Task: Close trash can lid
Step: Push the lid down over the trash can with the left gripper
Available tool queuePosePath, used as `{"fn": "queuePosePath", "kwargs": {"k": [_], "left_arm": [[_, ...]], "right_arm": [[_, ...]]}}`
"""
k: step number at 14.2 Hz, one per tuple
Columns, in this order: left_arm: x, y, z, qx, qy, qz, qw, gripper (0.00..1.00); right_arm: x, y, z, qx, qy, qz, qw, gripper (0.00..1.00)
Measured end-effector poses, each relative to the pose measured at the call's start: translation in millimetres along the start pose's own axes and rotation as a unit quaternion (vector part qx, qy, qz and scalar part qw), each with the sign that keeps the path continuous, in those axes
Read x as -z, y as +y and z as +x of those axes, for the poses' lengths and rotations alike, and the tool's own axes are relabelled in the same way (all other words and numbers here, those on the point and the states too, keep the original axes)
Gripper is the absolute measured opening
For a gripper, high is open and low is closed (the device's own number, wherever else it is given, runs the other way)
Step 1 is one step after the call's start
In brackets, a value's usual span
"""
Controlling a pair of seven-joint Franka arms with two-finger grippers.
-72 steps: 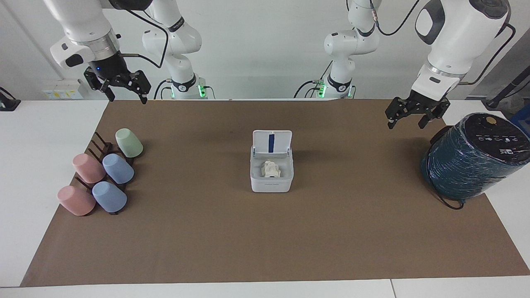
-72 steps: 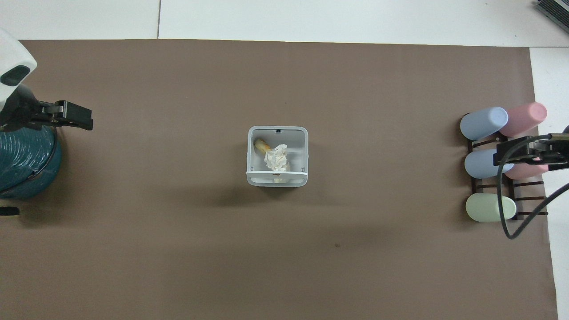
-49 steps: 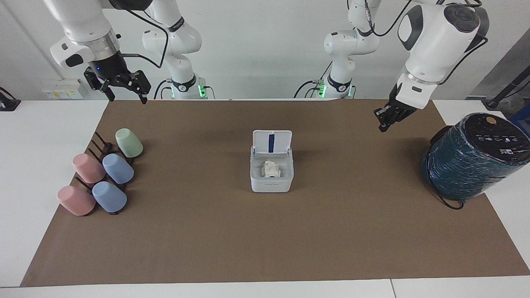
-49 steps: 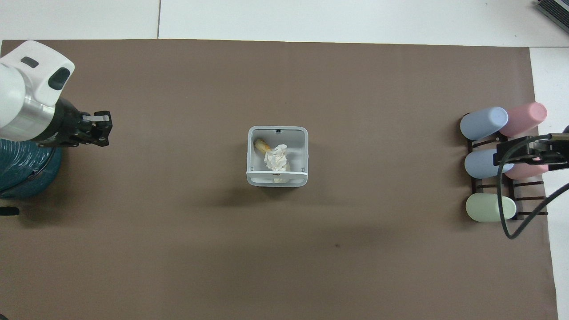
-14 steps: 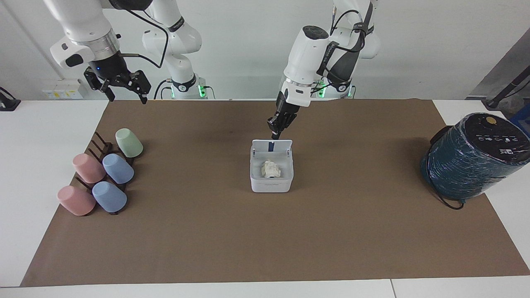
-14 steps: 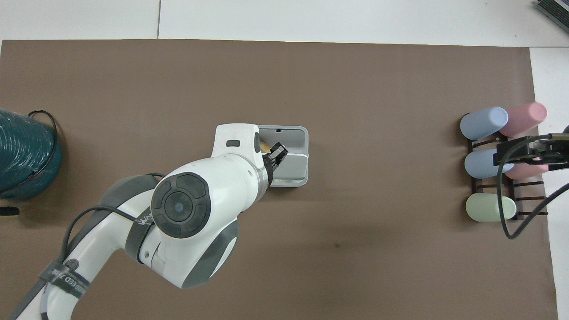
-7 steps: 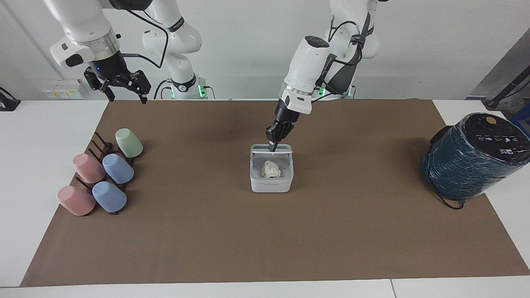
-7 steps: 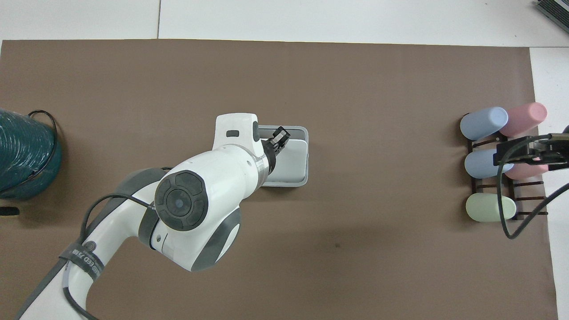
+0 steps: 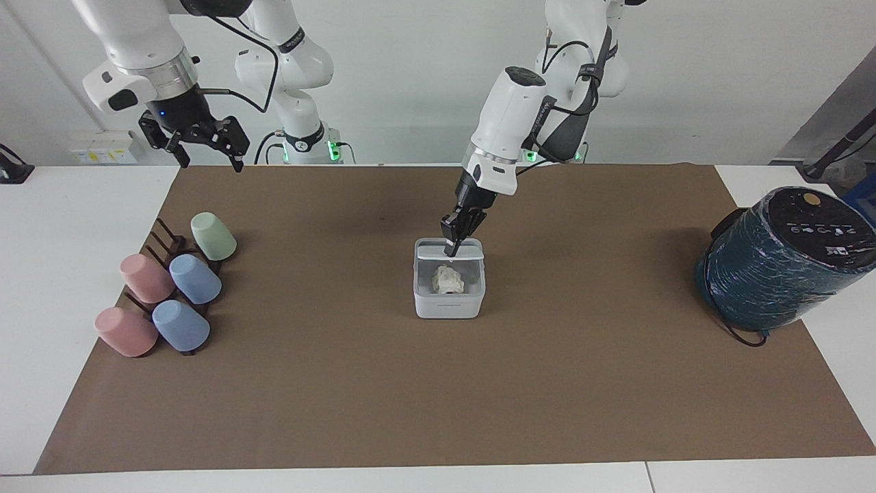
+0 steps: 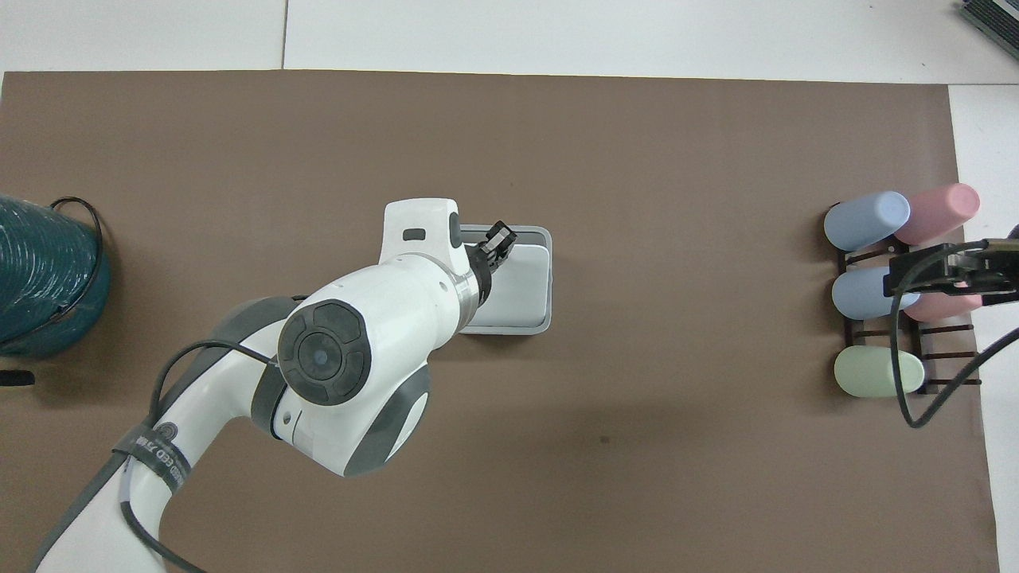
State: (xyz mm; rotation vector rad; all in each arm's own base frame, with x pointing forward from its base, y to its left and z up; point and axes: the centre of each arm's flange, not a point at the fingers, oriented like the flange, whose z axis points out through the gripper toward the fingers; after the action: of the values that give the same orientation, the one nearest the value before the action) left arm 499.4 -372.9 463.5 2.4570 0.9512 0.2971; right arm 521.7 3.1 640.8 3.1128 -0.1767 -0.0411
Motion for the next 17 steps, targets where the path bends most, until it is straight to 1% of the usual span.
{"fn": "queuePosePath", "kwargs": {"k": [2,9,15,17], "left_arm": [[-7,-2,6,0.005,0.002,-0.001,1.0,0.01],[-49,-13,10,0.007,0.001,-0.002,1.0,0.01],[-61,-16,11,0.006,-0.001,0.003,1.0,0.01],[-65,-17,11,0.006,0.0,-0.002,1.0,0.01]], "right_arm": [[0,0,0,0.0,0.0,0.0,1.0,1.0],[0,0,0,0.0,0.0,0.0,1.0,1.0],[0,0,0,0.0,0.0,0.0,1.0,1.0],[0,0,0,0.0,0.0,0.0,1.0,1.0]]}}
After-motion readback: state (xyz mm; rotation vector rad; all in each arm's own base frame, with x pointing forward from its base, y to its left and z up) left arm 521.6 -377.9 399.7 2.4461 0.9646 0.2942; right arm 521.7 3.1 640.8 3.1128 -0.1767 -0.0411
